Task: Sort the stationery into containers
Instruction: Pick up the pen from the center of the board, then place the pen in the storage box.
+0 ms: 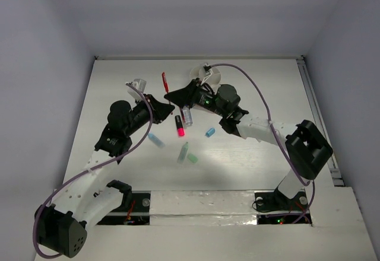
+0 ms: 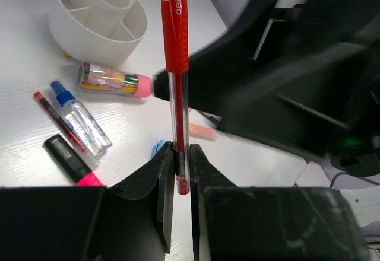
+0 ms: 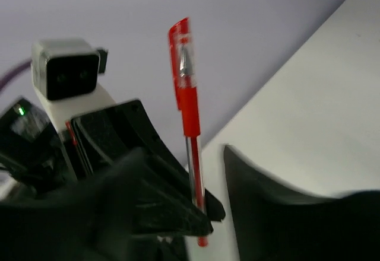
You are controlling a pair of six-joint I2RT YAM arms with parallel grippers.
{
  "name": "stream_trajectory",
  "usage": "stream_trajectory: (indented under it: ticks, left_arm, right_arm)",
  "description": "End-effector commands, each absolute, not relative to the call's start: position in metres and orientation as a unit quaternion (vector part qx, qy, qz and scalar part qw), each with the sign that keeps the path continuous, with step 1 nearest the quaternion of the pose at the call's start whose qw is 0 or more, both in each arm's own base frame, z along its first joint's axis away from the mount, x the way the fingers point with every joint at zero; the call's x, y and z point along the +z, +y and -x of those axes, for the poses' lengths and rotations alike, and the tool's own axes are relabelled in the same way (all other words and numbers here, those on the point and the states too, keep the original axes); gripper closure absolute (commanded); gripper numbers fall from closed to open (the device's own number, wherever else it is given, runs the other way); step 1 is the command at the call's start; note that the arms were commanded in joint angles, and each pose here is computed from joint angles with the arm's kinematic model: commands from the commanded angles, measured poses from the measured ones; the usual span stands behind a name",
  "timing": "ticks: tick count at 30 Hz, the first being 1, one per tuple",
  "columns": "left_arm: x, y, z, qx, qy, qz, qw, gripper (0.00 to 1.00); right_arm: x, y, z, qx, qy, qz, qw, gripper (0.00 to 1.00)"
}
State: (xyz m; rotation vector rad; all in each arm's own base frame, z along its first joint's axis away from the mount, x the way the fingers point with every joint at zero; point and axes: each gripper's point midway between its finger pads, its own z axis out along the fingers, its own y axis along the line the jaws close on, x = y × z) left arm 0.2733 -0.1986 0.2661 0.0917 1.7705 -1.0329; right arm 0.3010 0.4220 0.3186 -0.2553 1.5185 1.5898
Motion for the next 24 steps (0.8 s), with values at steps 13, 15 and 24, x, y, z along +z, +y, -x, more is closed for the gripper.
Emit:
stream_trajectory:
  ticks: [13, 15, 24]
  left_arm:
    - [0.262, -0.203, -0.262, -0.365, 0.766, -0.176, 0.5, 1.0]
    - [0.262, -0.209, -0.259, -0.371, 0.762, -0.199, 0.492, 1.0]
    - [0.284, -0.24, -0.249, -0.429, 0.713, -0.271, 0.483, 1.0]
  right_arm:
    - [0.377, 0.378, -0.286, 0.508, 0.647, 0.232, 0.519, 0.0]
    - [0.369, 0.376, -0.291, 0.489, 0.666, 0.245, 0.508, 0.0]
    - [0.363, 0.366, -0.327, 0.428, 0.706, 0.235, 0.514, 0.0]
